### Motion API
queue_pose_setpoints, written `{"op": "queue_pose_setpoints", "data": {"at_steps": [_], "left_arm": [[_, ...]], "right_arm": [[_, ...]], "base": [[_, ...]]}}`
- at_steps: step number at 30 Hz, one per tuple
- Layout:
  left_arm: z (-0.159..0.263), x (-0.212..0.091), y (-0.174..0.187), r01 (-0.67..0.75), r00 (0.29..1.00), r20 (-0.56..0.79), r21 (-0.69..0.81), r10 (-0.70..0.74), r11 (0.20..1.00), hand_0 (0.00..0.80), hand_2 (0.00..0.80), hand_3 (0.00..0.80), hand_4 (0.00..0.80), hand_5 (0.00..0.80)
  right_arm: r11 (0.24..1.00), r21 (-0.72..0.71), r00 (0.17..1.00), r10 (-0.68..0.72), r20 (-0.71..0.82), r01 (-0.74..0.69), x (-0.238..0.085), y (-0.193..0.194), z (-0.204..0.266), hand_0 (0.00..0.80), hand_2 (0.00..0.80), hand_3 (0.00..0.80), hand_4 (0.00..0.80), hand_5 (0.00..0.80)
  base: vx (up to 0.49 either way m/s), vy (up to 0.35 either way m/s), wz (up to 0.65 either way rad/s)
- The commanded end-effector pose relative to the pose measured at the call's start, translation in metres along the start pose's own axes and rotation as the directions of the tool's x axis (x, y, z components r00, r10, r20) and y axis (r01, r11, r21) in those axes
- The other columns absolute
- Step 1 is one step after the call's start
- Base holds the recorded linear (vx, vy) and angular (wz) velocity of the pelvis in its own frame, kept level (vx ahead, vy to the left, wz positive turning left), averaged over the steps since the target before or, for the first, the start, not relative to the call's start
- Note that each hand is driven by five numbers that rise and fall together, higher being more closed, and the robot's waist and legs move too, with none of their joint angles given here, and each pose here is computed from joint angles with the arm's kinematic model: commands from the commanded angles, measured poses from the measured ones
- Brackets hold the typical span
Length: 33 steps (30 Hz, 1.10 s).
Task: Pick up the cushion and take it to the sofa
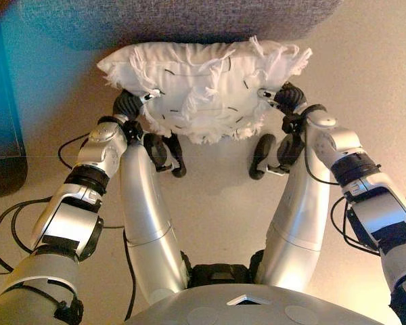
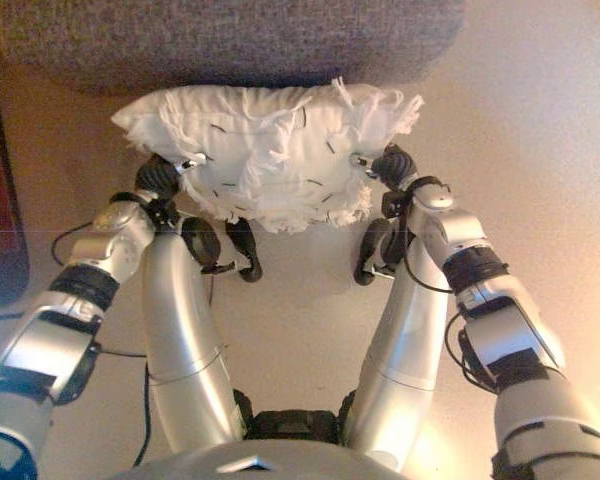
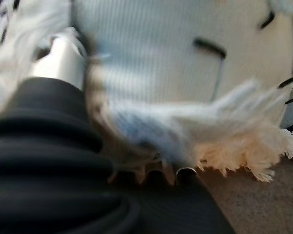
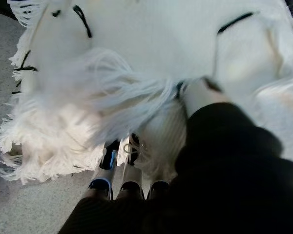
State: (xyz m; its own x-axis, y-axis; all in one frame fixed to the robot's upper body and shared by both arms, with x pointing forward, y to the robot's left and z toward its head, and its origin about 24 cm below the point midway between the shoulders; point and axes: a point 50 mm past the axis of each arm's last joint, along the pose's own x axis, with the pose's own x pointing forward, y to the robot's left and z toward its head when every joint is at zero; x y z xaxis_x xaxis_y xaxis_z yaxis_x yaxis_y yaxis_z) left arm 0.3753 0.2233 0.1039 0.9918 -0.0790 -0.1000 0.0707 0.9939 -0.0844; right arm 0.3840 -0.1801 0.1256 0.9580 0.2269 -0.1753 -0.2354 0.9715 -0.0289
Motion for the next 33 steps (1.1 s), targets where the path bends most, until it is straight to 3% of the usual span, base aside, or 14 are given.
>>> {"op": "queue_pose_setpoints", "data": {"at_steps": [1,11,19,27,33], "left_arm": [[0.017,0.007,-0.072,0.269,0.956,0.143,-0.080,-0.256,0.960,0.800,0.800,0.800,0.800,0.800],[0.015,0.004,-0.073,0.259,0.953,0.183,-0.092,-0.240,0.961,0.800,0.800,0.800,0.800,0.800],[0.029,-0.002,-0.077,0.267,0.906,0.348,-0.030,-0.240,0.963,0.800,0.800,0.800,0.800,0.800],[0.028,-0.018,-0.079,0.171,0.846,0.522,-0.083,-0.103,0.982,0.800,0.800,0.800,0.800,0.800],[0.021,-0.031,-0.078,0.150,0.836,0.546,-0.147,-0.046,0.978,0.800,0.800,0.800,0.800,0.800]], "right_arm": [[0.961,0.035,0.958,0.271,0.096,-0.275,0.006,0.066,0.013,0.800,0.800,0.800,0.800,0.800],[0.954,0.042,0.947,0.290,0.140,-0.298,0.003,0.068,0.013,0.800,0.800,0.800,0.800,0.800],[0.964,0.063,0.935,0.234,0.266,-0.259,-0.001,0.059,0.019,0.800,0.800,0.800,0.800,0.800],[0.959,0.097,0.853,0.187,0.488,-0.265,-0.020,0.060,0.023,0.800,0.800,0.800,0.800,0.800],[0.974,0.092,0.841,0.128,0.526,-0.206,-0.039,0.071,0.006,0.800,0.800,0.800,0.800,0.800]], "base": [[0.000,0.000,0.00],[0.004,0.000,-0.01],[-0.042,0.025,-0.07],[-0.088,0.056,-0.28],[0.035,0.019,0.01]]}}
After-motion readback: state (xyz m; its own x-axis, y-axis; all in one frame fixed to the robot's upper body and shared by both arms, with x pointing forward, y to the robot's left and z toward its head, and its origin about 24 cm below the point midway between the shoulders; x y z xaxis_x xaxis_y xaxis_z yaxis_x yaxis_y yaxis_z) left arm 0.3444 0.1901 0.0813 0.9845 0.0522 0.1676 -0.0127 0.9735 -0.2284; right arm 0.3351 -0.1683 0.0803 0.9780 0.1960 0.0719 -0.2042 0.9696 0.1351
